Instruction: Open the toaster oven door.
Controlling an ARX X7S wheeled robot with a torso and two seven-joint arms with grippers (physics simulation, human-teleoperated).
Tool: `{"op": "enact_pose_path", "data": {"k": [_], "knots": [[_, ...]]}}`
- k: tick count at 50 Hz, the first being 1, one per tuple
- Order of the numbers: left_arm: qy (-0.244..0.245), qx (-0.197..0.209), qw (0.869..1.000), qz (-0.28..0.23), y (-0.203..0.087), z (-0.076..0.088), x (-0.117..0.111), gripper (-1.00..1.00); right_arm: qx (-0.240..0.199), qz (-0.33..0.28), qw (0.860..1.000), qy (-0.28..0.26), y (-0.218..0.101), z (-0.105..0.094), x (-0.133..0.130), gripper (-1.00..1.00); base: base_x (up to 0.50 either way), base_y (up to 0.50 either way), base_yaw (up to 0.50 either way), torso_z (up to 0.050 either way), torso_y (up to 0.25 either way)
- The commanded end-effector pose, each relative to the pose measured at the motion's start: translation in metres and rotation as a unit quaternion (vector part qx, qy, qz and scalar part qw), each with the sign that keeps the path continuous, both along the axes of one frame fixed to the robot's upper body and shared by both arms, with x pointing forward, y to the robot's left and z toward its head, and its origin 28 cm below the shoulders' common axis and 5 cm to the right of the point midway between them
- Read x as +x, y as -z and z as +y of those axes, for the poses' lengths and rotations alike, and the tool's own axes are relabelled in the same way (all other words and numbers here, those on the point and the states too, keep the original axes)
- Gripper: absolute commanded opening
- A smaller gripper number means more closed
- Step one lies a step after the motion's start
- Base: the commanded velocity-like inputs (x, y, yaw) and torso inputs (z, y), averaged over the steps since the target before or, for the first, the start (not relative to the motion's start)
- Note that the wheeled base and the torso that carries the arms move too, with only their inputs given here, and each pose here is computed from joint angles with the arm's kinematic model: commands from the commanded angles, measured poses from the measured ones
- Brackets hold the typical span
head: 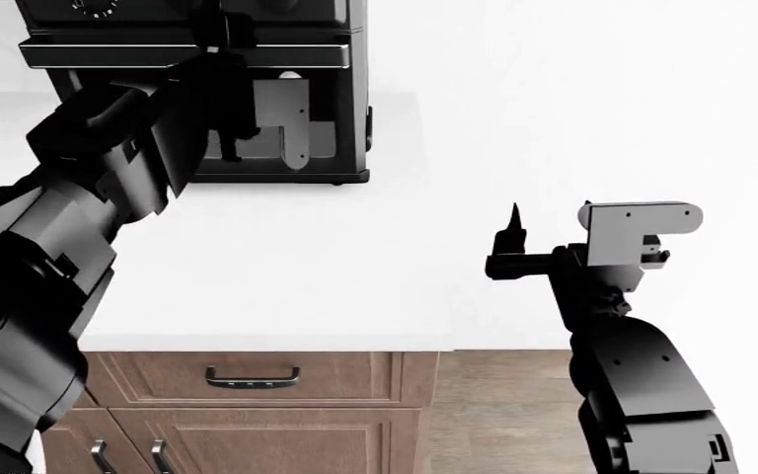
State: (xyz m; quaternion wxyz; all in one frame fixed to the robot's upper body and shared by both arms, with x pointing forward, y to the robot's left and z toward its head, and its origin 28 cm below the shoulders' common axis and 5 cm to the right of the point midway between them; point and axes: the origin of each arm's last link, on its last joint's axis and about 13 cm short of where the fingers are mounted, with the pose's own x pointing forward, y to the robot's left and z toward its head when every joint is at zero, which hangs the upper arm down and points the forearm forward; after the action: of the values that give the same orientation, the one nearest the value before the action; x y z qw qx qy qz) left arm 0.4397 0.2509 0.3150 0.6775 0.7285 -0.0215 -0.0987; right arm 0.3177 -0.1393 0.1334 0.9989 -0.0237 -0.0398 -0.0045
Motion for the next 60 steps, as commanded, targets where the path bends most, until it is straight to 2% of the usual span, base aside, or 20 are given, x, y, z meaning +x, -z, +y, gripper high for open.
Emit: {"op": "enact_pose_path", "data": {"k": [1, 9, 23, 46, 60], "knots": [[-0.007, 0.013, 1.0, 0.014, 0.007, 0.001, 0.001, -1.0, 0.004, 0.001, 1.0, 0.003, 0.002, -0.002, 0.0, 1.0, 0.0, 0.0, 0.0, 0.0, 0.0], [-0.003, 0.018, 1.0, 0.015, 0.012, 0.004, 0.001, -1.0, 0.006, 0.001, 1.0, 0.003, 0.003, -0.002, -0.001, 1.0, 0.0, 0.0, 0.0, 0.0, 0.0], [0.034, 0.027, 0.999, 0.011, 0.014, 0.014, -0.002, -1.0, 0.009, -0.001, 1.0, 0.0, 0.003, 0.0, -0.001, 1.0, 0.0, 0.0, 0.0, 0.0, 0.0], [0.08, 0.019, 0.996, 0.034, 0.042, 0.019, -0.075, -1.0, 0.01, -0.008, 1.0, -0.007, -0.002, 0.002, -0.001, 1.0, 0.0, 0.0, 0.0, 0.0, 0.0], [0.094, 0.03, 0.993, 0.06, 0.058, 0.022, -0.117, -1.0, 0.012, -0.009, 1.0, -0.012, -0.002, 0.004, -0.003, 1.0, 0.0, 0.0, 0.0, 0.0, 0.0]]}}
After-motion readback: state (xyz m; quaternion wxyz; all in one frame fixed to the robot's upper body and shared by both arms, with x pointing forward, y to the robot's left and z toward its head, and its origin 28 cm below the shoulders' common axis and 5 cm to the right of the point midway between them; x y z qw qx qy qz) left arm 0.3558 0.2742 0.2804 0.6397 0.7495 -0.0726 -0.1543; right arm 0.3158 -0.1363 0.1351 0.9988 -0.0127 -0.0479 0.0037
